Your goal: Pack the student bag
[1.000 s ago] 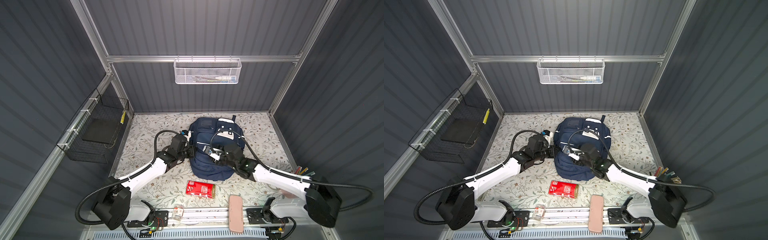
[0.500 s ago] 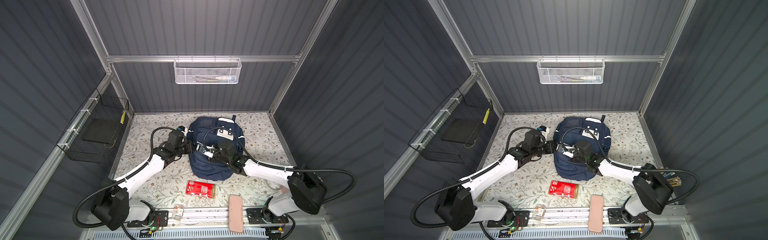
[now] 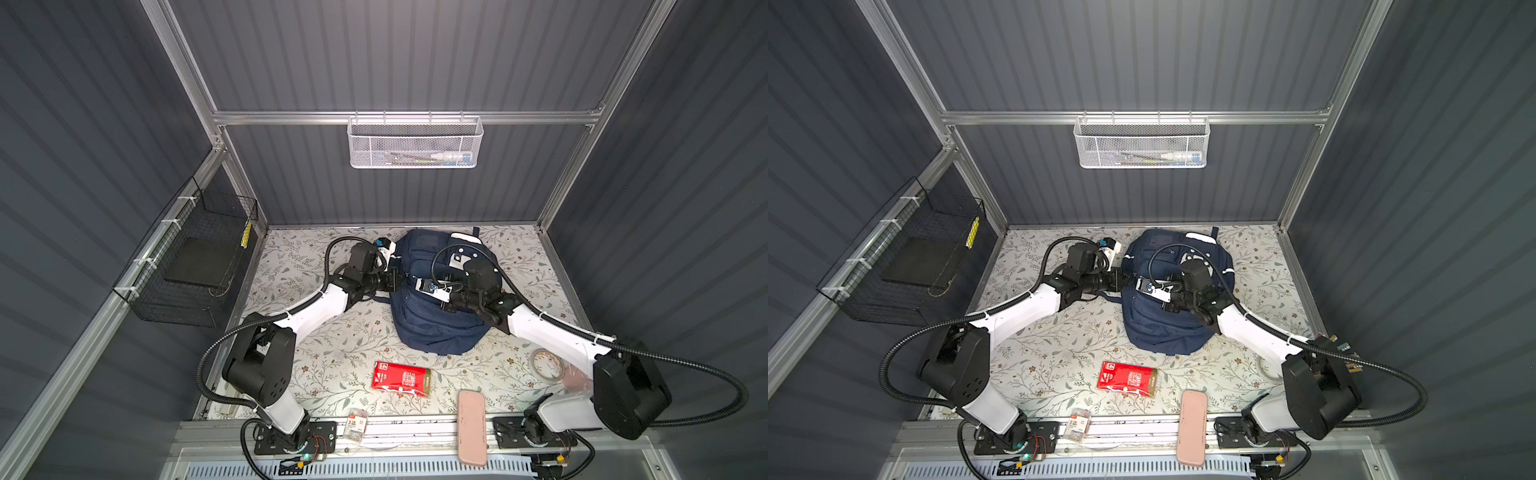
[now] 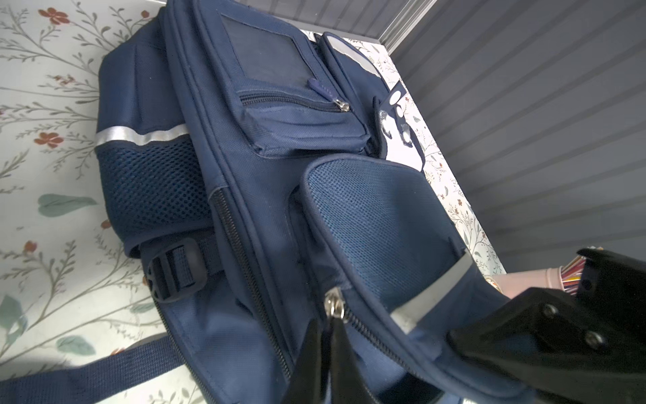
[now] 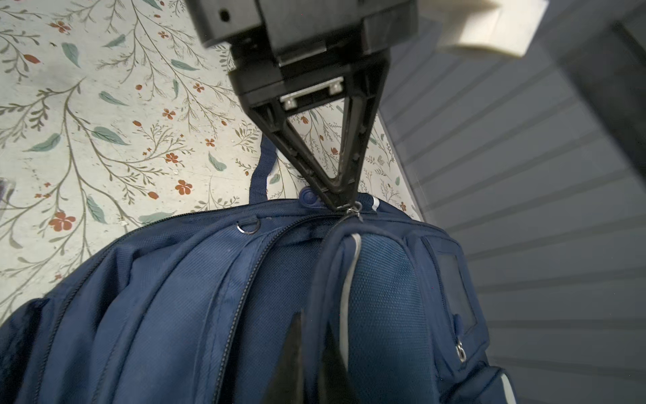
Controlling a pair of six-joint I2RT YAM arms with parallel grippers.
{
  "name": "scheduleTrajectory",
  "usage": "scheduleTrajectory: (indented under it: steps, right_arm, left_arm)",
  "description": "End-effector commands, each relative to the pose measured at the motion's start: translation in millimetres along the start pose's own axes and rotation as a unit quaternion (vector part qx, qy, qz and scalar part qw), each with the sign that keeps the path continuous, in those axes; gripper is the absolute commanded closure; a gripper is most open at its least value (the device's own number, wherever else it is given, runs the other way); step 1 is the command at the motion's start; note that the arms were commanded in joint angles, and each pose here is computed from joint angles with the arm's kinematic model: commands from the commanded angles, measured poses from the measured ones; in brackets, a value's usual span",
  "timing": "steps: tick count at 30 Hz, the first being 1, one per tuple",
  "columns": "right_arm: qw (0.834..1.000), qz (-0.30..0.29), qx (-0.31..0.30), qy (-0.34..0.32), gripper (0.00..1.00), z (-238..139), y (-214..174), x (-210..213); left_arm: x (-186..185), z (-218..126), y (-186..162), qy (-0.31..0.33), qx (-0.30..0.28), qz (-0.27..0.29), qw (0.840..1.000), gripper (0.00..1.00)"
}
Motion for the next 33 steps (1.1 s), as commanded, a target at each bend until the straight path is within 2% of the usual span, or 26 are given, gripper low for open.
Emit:
scheduleTrajectory:
  steps: [1, 3, 6, 8, 12, 14, 16, 18, 21, 24, 26, 29, 31, 33]
  right_arm:
    - [0.996, -0.002, -0.043, 0.083, 1.00, -8.5, 15.2, 23.2]
    - [0.998, 0.000, -0.018, 0.063, 1.00, -3.7, 9.0, 19.4]
    - [0.998, 0.010, 0.009, 0.058, 0.82, 0.8, 4.4, 17.8]
    - [0.998, 0.020, 0.027, 0.049, 0.72, 2.1, 5.0, 17.3]
    - [0.998, 0.028, 0.051, 0.027, 0.54, -3.3, 10.9, 21.9]
    - [0.997, 0.034, 0.074, 0.010, 0.46, -11.8, 17.1, 26.2]
    - [0.994, 0.063, 0.093, -0.012, 0.41, -22.5, 23.4, 29.0]
    - [0.985, 0.139, 0.098, -0.042, 0.36, -35.1, 30.4, 27.8]
    - [0.944, 0.310, 0.106, -0.044, 0.32, -51.3, 34.6, 28.4]
    - [0.901, 0.414, 0.130, 0.008, 0.30, -53.9, 28.0, 51.4]
    - [0.861, 0.483, 0.157, 0.012, 0.30, -52.9, 11.7, 73.3]
    - [0.817, 0.543, 0.191, 0.017, 0.31, -56.5, -2.0, 103.8]
    - [0.797, 0.569, 0.203, 0.015, 0.32, -62.8, -4.4, 118.0]
    - [0.763, 0.609, 0.216, 0.025, 0.33, -64.7, -9.5, 132.1]
  left_arm:
    - [70.0, -18.6, 55.3, 0.162, -0.141, -0.015, 0.977, 0.93]
    - [65.8, -20.1, 50.7, 0.141, -0.136, -0.017, 0.980, 0.82]
    - [59.0, -30.2, 42.0, 0.123, -0.137, -0.016, 0.983, 0.72]
    - [55.2, -38.9, 38.5, 0.120, -0.143, -0.015, 0.982, 0.62]
    - [44.6, -60.6, 32.5, 0.124, -0.133, -0.019, 0.983, 0.46]
    - [40.1, -74.2, 25.5, 0.130, -0.124, -0.026, 0.983, 0.32]
    - [37.0, -85.5, 14.2, 0.137, -0.100, -0.035, 0.985, 0.19]
    - [33.0, -92.1, -1.6, 0.127, -0.065, -0.045, 0.989, 0.16]
    - [31.5, -94.8, -33.3, 0.113, 0.009, -0.070, 0.991, 0.27]
    - [34.7, -100.0, -67.9, 0.125, 0.065, -0.096, 0.985, 0.30]
    - [39.6, -108.3, -90.7, 0.150, 0.092, -0.114, 0.978, 0.34]
    - [43.0, -114.9, -123.8, 0.169, 0.134, -0.140, 0.966, 0.34]
    - [38.8, -113.8, -143.6, 0.175, 0.163, -0.144, 0.960, 0.34]
    - [32.2, -111.0, -161.0, 0.181, 0.181, -0.141, 0.956, 0.34]
Point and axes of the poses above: each gripper's point midway between its finger pads, its own z axis out along the fingers, its own x axis along the line the jaws close on, y = z × x, the point moved 7 cm from there along -z, back along the fingers, and after that the axes turned 5 degrees about -z, right-handed, at the moved point
